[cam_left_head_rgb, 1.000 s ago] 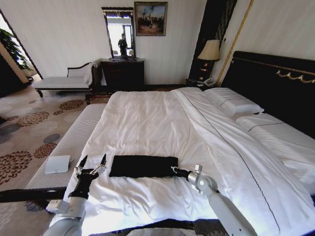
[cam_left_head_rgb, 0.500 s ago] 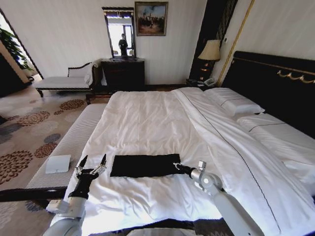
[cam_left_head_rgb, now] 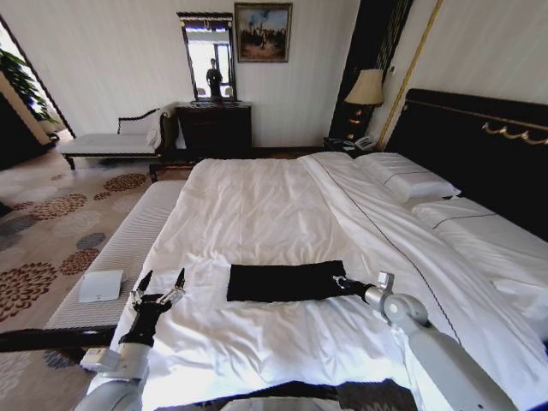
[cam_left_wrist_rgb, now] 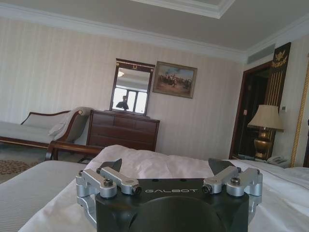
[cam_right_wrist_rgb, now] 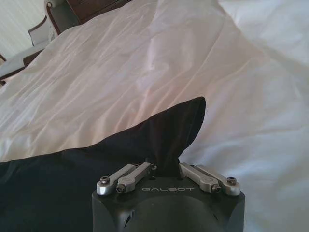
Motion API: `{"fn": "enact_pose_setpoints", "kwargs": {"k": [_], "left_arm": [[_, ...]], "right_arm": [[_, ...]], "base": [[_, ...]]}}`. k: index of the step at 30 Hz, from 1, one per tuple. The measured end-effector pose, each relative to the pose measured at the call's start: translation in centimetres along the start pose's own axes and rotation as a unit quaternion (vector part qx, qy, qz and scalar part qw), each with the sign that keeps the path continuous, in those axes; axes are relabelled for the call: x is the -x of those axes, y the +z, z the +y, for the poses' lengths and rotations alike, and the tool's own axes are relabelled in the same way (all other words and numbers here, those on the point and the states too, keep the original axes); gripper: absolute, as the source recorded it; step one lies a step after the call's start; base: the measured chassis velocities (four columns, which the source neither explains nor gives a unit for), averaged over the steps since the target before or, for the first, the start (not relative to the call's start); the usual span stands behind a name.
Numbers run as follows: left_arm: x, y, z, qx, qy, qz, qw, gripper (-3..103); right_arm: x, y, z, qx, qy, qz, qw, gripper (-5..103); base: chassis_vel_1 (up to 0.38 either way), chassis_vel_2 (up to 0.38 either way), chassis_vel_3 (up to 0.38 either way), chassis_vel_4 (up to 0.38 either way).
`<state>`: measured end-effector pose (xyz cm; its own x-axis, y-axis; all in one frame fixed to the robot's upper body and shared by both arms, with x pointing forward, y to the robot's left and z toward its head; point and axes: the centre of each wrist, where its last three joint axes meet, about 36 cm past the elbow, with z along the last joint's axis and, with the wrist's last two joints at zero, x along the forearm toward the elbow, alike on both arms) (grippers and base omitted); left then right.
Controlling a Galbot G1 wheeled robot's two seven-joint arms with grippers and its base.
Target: Fold the clothes on the bed.
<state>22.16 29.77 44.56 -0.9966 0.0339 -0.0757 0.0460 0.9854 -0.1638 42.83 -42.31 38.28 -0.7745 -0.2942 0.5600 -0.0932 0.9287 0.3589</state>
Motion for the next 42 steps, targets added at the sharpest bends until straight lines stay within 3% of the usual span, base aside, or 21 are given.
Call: {"fn": "enact_pose_setpoints", "kwargs": {"k": [5, 8, 13, 17, 18, 19, 21, 22, 26, 31, 37, 42], "left_arm": [[0.0, 0.0, 0.0, 0.0, 0.0, 0.0, 1.0, 100], [0.0, 0.0, 0.0, 0.0, 0.0, 0.0, 1.0, 100], [0.0, 0.0, 0.0, 0.0, 0.0, 0.0, 1.0, 100], [0.0, 0.0, 0.0, 0.0, 0.0, 0.0, 1.0, 100], [0.0, 0.0, 0.0, 0.0, 0.0, 0.0, 1.0, 100], [0.0, 0.0, 0.0, 0.0, 0.0, 0.0, 1.0, 100], [0.0, 0.0, 0.0, 0.0, 0.0, 0.0, 1.0, 100], [0.0, 0.0, 0.0, 0.0, 0.0, 0.0, 1.0, 100], [0.0, 0.0, 0.0, 0.0, 0.0, 0.0, 1.0, 100], [0.0, 0.0, 0.0, 0.0, 0.0, 0.0, 1.0, 100], [0.0, 0.0, 0.0, 0.0, 0.0, 0.0, 1.0, 100], [0.0, 0.0, 0.0, 0.0, 0.0, 0.0, 1.0, 100]], "right_arm": [[-0.9, -1.1, -2.5, -0.035, 0.034, -0.003, 0.999, 7], [-2.0, -2.1, -4.3, -0.084, 0.058, -0.007, 0.995, 7], [-2.6, -2.9, -4.5, -0.102, 0.063, -0.011, 0.993, 7], [-1.8, -3.1, -0.1, -0.125, 0.032, -0.029, 0.991, 7], [-1.8, -3.1, -0.1, -0.125, 0.032, -0.029, 0.991, 7], [-1.3, -3.0, 2.1, -0.126, 0.014, -0.037, 0.991, 7], [-0.5, -2.6, 6.1, -0.123, -0.02, -0.047, 0.991, 7], [-0.5, -2.6, 6.1, -0.123, -0.02, -0.047, 0.991, 7], [1.3, -1.5, 11.5, -0.099, -0.069, -0.044, 0.992, 7], [3.6, 0.9, 14.2, -0.089, -0.092, -0.022, 0.991, 7], [6.7, 3.2, 15.5, -0.076, -0.097, -0.007, 0.992, 7], [9.8, 4.3, 17.4, -0.042, -0.103, -0.008, 0.994, 7]], "base": [[0.0, 0.0, 0.0, 0.0], [0.0, 0.0, 0.0, 0.0], [0.0, 0.0, 0.0, 0.0], [0.0, 0.0, 0.0, 0.0], [0.0, 0.0, 0.0, 0.0], [0.0, 0.0, 0.0, 0.0], [0.0, 0.0, 0.0, 0.0], [0.0, 0.0, 0.0, 0.0], [0.0, 0.0, 0.0, 0.0], [0.0, 0.0, 0.0, 0.0], [0.0, 0.0, 0.0, 0.0], [0.0, 0.0, 0.0, 0.0]]}}
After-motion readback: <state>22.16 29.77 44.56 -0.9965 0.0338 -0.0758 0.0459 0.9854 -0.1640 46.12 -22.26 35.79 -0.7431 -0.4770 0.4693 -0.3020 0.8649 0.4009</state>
